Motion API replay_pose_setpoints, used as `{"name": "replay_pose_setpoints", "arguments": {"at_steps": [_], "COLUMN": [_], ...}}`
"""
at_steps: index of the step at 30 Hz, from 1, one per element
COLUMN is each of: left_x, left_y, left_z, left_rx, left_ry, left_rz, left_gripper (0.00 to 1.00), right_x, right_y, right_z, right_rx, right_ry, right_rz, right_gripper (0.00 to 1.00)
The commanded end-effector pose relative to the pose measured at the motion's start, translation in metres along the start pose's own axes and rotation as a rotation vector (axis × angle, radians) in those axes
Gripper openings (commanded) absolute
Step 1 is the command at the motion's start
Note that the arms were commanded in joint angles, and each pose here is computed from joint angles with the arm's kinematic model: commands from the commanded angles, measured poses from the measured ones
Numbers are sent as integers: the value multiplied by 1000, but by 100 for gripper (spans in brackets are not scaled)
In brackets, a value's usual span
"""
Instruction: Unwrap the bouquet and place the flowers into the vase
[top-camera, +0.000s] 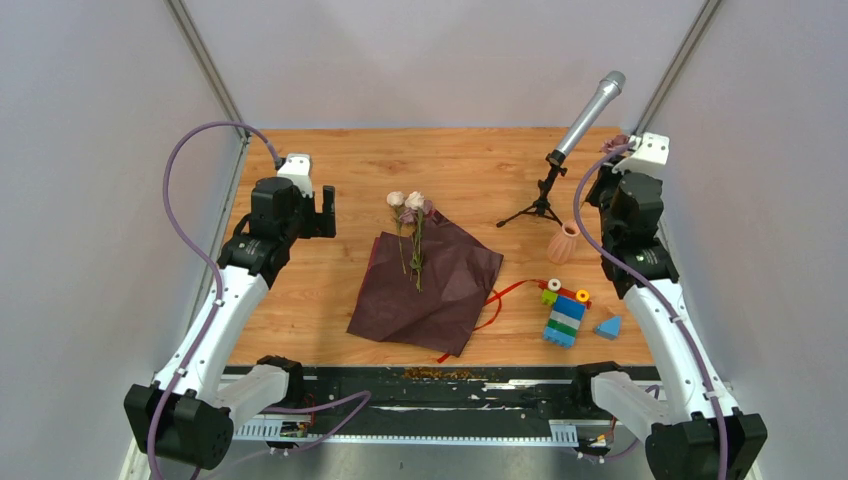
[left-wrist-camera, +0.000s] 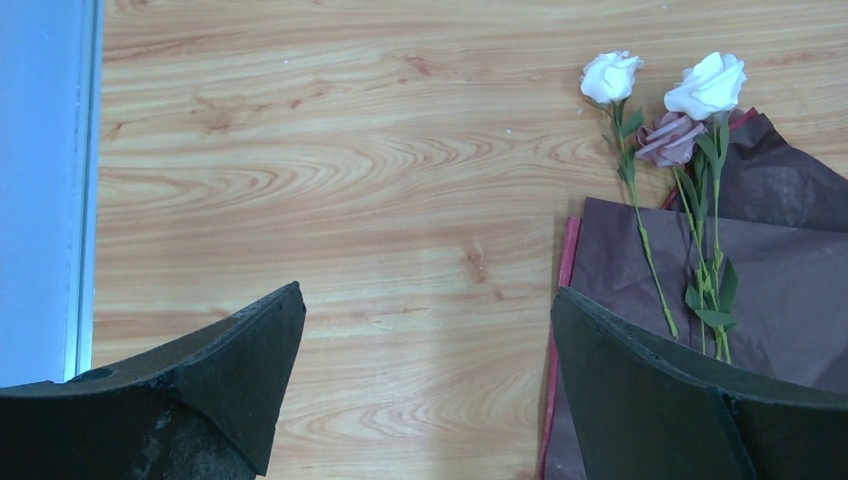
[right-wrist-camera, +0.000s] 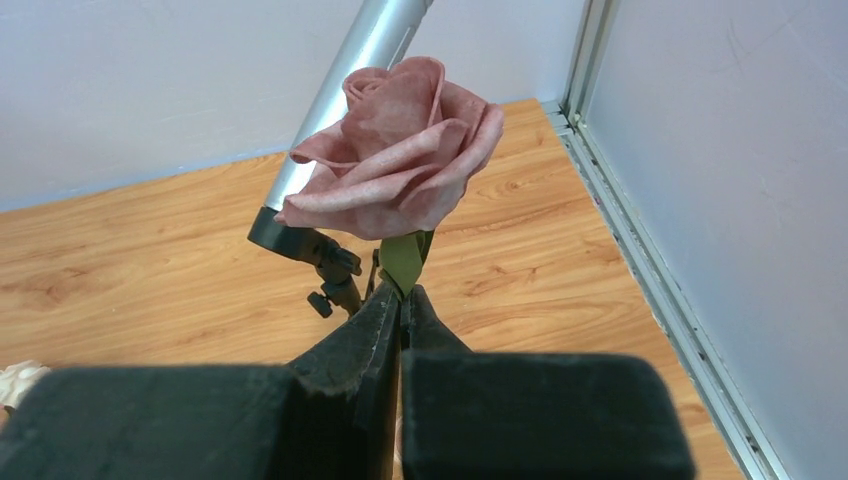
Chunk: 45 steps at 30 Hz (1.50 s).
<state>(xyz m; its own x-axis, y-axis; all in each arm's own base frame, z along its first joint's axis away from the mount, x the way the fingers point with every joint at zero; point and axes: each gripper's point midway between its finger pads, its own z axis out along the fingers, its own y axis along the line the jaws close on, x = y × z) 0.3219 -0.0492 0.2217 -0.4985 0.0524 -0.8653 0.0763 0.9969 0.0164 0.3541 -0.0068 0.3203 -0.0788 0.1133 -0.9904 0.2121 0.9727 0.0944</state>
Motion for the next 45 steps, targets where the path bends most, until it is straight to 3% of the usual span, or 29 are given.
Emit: {"name": "replay_pose_setpoints", "arguments": {"at_steps": [1,24,31,39,45], "left_x": [-7,-2,-2,0,0], "left_y": [2,-3,-5,-9,-28], "left_z": [-2,0,1,1,-1], "left_rx": [-2,27,38,57,171], "left_ry": [-27,-12,-12,-7,-12], "left_rz": [18,22,21,20,34], "left_gripper": [100,100,100,99,97], "right_x": [-13,77,99,94,72], "right_y": [9,-6,-11,-14,-23], "right_z": [9,14,15,8,-10], "right_rx": [-40,15,39,46,87], "right_ry": [-56,98,144,148,128], "right_rz": [34,0,-13,-15,11], "right_gripper": [0,1,15,50,64]}}
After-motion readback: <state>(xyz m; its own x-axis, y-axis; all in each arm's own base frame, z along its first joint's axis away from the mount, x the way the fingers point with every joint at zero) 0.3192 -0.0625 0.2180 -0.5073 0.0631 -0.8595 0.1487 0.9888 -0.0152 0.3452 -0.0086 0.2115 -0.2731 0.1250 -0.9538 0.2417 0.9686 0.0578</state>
